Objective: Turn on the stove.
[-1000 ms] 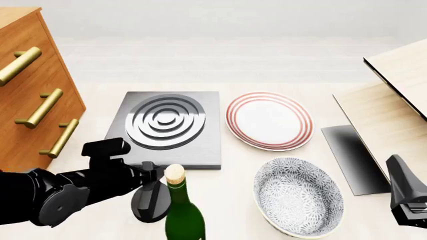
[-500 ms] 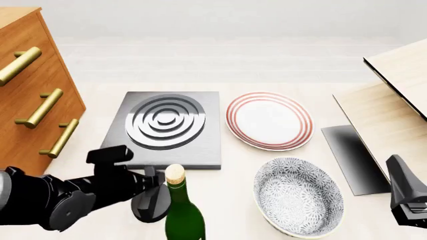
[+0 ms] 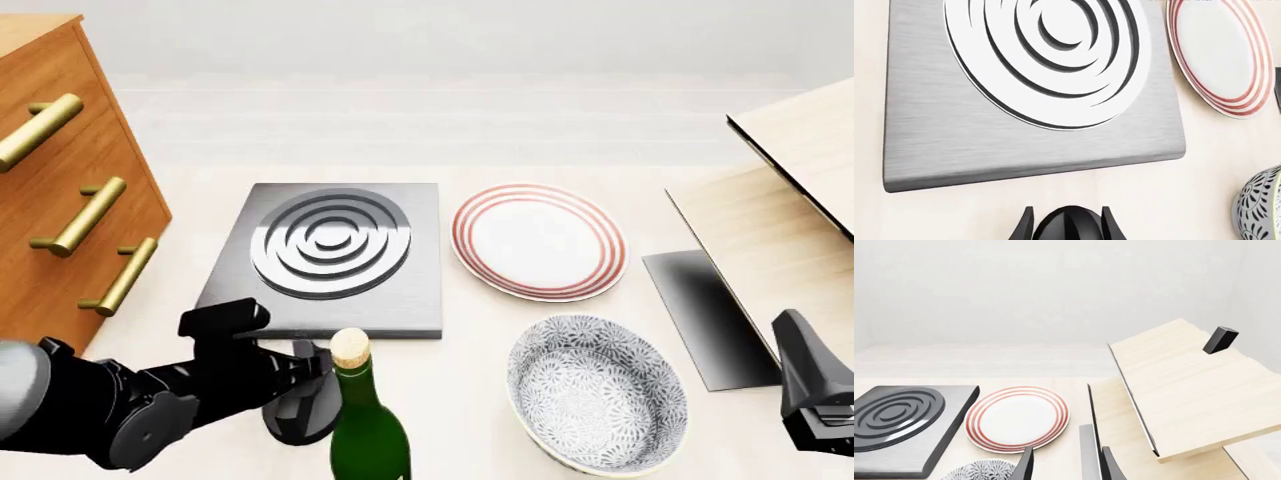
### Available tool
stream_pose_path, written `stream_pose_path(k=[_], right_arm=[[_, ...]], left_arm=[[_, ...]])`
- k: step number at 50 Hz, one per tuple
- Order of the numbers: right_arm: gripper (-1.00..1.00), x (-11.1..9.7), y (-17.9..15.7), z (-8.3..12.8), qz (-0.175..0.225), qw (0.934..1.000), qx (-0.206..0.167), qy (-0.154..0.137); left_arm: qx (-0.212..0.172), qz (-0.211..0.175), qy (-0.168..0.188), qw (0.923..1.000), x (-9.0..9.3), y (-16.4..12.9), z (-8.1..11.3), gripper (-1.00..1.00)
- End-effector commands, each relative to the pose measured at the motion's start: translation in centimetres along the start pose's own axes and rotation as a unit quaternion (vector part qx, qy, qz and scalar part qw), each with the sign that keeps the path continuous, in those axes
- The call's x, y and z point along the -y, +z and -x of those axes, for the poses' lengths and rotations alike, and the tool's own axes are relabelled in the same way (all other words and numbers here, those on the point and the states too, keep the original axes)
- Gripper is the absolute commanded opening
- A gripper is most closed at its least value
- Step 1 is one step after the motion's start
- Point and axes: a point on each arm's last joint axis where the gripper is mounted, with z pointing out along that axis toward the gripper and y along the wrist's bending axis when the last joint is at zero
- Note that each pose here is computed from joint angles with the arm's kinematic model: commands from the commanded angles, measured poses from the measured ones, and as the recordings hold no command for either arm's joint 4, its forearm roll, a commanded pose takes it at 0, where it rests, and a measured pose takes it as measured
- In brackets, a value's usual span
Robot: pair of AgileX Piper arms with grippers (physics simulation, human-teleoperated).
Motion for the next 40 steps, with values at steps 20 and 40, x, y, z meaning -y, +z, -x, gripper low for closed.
stream_pose_path(k=[20, 40], right_arm=[[1.0, 0.0, 0.0, 0.0, 0.0, 1.0, 0.0, 0.0], [1.0, 0.0, 0.0, 0.0, 0.0, 1.0, 0.0, 0.0]], left_arm=[[0.004, 0.051, -0.004, 0.9987, -2.8, -0.5, 1.1, 1.0], [0.011, 0.068, -0.002, 0.9976, -3.6, -1.2, 2.0, 1.0]])
